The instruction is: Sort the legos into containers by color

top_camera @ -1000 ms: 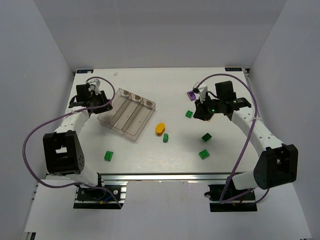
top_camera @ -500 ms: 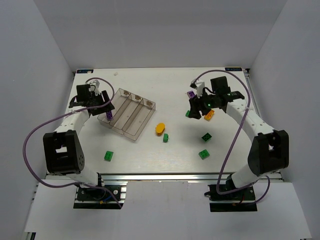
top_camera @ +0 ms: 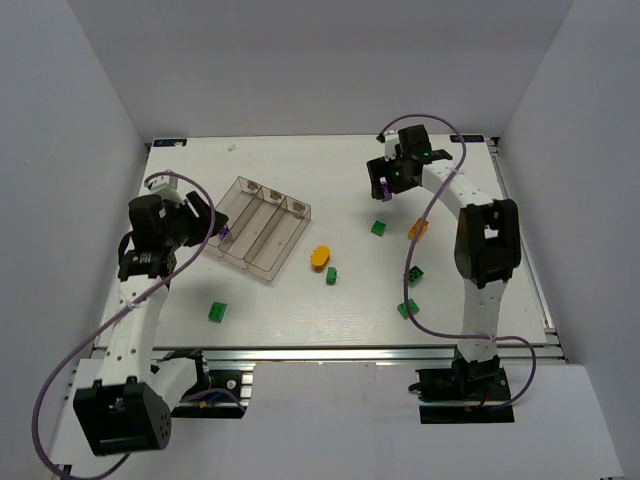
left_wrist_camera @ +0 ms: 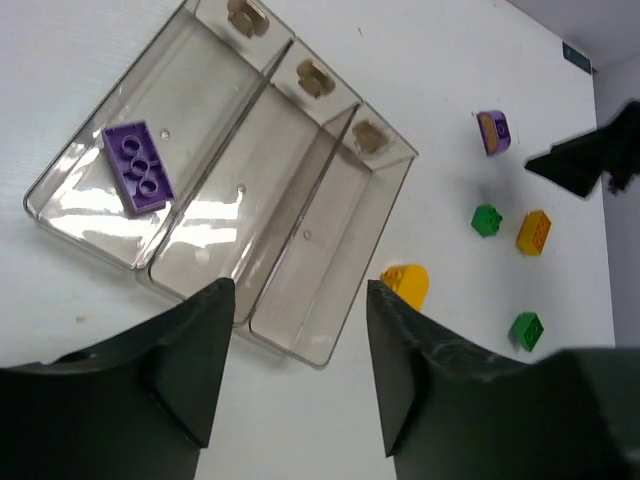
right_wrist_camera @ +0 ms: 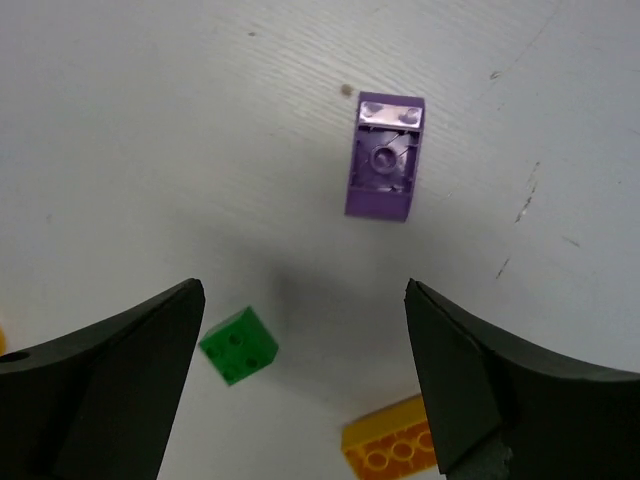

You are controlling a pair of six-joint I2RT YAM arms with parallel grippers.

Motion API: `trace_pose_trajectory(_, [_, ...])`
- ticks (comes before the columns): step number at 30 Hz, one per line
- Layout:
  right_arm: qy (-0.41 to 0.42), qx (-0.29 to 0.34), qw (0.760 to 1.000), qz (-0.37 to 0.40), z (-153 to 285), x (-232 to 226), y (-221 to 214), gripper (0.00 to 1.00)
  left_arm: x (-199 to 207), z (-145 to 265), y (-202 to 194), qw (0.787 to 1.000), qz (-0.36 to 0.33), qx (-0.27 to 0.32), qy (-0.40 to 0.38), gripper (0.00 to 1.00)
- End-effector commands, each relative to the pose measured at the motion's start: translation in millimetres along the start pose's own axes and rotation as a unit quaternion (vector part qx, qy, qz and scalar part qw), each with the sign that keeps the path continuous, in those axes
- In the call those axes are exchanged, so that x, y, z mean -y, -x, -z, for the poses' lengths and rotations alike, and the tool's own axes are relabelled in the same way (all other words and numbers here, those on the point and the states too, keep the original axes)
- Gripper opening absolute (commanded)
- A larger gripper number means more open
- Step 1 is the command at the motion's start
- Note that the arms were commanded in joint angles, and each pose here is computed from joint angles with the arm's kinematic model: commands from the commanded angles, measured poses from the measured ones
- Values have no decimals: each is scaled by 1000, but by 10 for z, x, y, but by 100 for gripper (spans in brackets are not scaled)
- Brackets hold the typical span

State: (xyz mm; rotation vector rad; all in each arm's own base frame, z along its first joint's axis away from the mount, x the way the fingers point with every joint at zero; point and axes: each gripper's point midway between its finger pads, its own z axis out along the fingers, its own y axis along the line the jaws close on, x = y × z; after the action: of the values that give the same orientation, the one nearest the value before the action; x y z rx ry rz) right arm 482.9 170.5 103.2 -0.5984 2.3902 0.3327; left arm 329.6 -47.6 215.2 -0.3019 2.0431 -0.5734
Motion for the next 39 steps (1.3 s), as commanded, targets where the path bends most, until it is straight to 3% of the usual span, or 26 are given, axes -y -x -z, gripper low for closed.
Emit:
trace_pose_trajectory(1, [-50, 7, 999, 0, -233, 263, 150, 87, 51, 217, -188, 999, 29, -14, 0, 68])
trace_pose_trajectory(5, [-71, 18, 997, 2, -455, 438, 303, 87, 20, 415, -290, 999, 34, -14, 15, 69])
trace_pose_trajectory(13, [-71, 13, 997, -6, -760, 578, 208, 78, -1, 642, -393, 998, 49, -8, 37, 69])
trace_pose_trajectory(22, [-32, 5, 999, 8, -820, 500, 99, 39, -52, 702, -489, 997, 62, -13, 52, 70])
trace_pose_trajectory(24, [-20, 19, 999, 18, -798, 475, 161, 24, -64, 715, -507, 996, 65, -13, 56, 71])
trace_pose_trajectory(28, [44, 72, 994, 63, -474, 175, 535, 11, -123, 743, -577, 995, 70, -22, 72, 72])
trace_pose_trajectory(33, [192, 177, 949, 178, 226, -692, 1066, 6, -179, 777, -749, 992, 87, -35, 80, 73])
trace_pose_trajectory(35, [247, 194, 924, 220, 348, -1134, 1087, 0, -202, 777, -813, 991, 99, -37, 83, 73])
trace_pose_trajectory(39, [288, 214, 884, 300, 442, -1805, 1118, 0, -192, 804, -837, 991, 107, -26, 78, 73])
